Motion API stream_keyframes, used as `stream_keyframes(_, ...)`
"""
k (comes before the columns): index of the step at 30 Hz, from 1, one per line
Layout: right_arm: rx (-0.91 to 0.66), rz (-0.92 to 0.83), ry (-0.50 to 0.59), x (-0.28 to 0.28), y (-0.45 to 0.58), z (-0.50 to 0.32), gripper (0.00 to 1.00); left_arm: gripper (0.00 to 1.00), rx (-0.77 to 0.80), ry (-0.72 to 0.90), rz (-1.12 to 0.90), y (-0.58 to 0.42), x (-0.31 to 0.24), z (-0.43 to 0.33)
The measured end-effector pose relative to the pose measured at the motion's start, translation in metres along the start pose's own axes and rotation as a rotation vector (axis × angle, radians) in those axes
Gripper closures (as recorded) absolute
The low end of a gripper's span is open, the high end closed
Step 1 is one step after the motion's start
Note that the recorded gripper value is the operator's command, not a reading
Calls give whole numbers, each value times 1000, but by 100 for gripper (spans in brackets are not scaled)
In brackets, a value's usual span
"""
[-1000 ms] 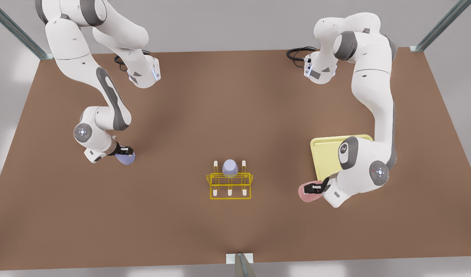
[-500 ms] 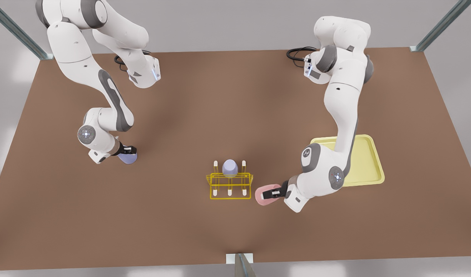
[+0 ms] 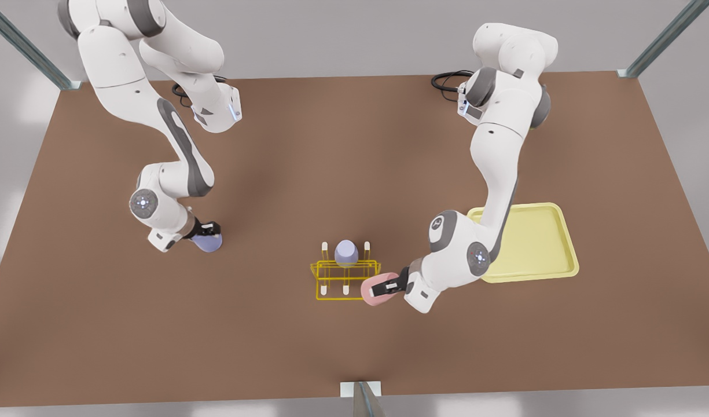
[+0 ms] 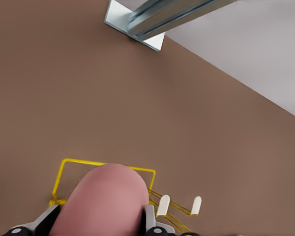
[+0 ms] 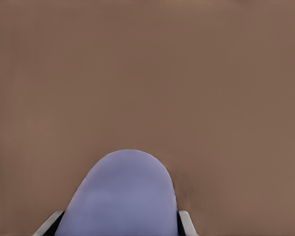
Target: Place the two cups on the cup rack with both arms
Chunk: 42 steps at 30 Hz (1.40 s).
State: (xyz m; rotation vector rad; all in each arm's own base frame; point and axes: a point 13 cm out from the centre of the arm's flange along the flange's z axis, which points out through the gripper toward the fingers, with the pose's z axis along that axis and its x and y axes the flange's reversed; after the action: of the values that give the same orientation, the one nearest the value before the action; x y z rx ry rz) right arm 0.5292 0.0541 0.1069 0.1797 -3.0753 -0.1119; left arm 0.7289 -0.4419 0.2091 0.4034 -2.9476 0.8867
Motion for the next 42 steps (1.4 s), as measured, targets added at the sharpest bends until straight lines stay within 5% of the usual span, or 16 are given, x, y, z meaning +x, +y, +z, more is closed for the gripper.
stream_keyframes(3,-38,-42,-32,-18,43,-16,18,0,5,-8,-7,-5,3,5)
stream_keyframes(11,-196,-121,-110,-64,190,-54,18,0,-25,-47,-34,9,-16,-16)
stream_keyframes(15,-268,-115,-145,-101,228,-63,18,0,-265,-180,-95,144,-99,-264)
stream_keyframes(19,-288,-96,-146,-112,231,-59,18,0,-561,-93,-34,212,8,-375)
stream_keyframes(28,-324,-53,-196,-165,214,-69,18,0,-667,159,75,259,53,-365)
stream_keyframes(42,-495,-11,-203,-230,245,-80,18,0,-649,266,219,258,67,-359)
